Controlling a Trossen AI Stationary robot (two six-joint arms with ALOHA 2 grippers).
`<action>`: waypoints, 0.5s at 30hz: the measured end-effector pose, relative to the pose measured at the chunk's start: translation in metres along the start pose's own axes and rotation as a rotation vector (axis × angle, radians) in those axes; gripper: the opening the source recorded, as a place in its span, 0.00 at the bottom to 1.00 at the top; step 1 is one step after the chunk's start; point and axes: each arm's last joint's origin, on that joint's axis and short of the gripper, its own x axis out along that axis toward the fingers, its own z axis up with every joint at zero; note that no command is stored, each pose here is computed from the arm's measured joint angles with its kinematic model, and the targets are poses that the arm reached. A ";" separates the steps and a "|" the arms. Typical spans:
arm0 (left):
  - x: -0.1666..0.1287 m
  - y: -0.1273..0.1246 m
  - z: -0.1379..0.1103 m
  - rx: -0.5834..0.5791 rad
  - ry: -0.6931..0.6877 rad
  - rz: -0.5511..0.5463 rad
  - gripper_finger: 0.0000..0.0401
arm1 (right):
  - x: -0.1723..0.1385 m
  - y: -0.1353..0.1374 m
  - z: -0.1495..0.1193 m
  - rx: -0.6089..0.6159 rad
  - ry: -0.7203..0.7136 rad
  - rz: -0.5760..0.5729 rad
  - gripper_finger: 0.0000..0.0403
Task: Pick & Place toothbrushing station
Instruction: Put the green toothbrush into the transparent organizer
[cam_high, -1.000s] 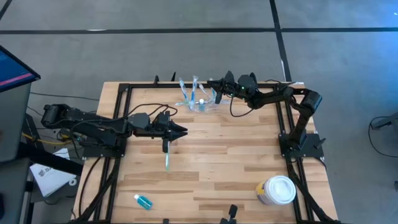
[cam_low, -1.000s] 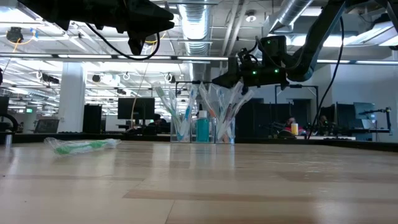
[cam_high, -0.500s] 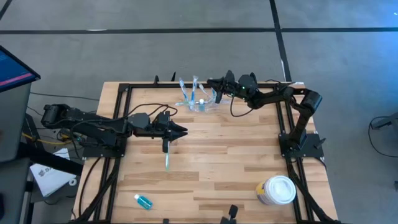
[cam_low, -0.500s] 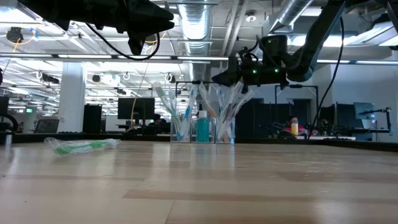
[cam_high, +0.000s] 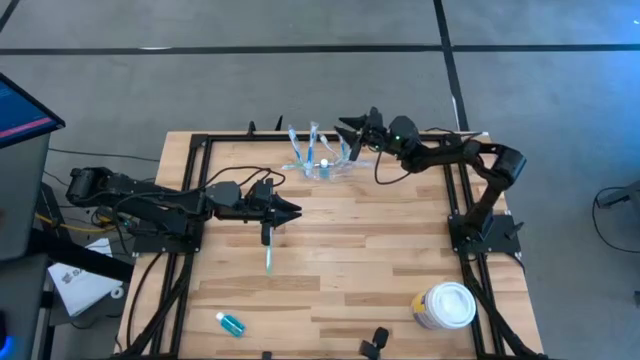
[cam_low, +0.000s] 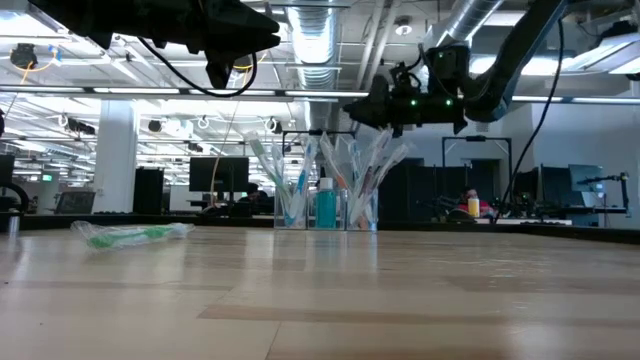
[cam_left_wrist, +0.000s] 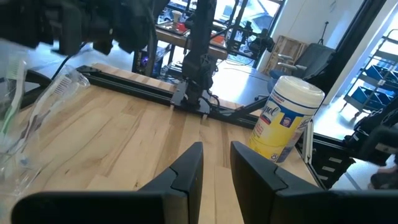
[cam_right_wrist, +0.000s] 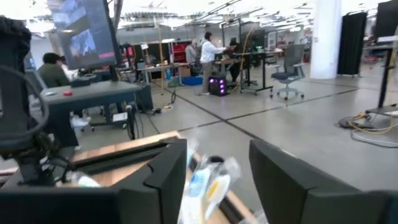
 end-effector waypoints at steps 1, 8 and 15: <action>0.000 0.000 0.000 0.000 0.000 0.000 0.19 | -0.001 0.000 0.004 -0.001 -0.004 -0.003 0.42; 0.000 0.000 0.000 -0.001 0.001 0.000 0.19 | -0.011 0.007 0.029 0.005 0.016 -0.002 0.46; 0.000 -0.001 -0.001 -0.039 0.008 -0.002 0.19 | -0.017 0.030 0.043 0.004 0.063 0.090 0.42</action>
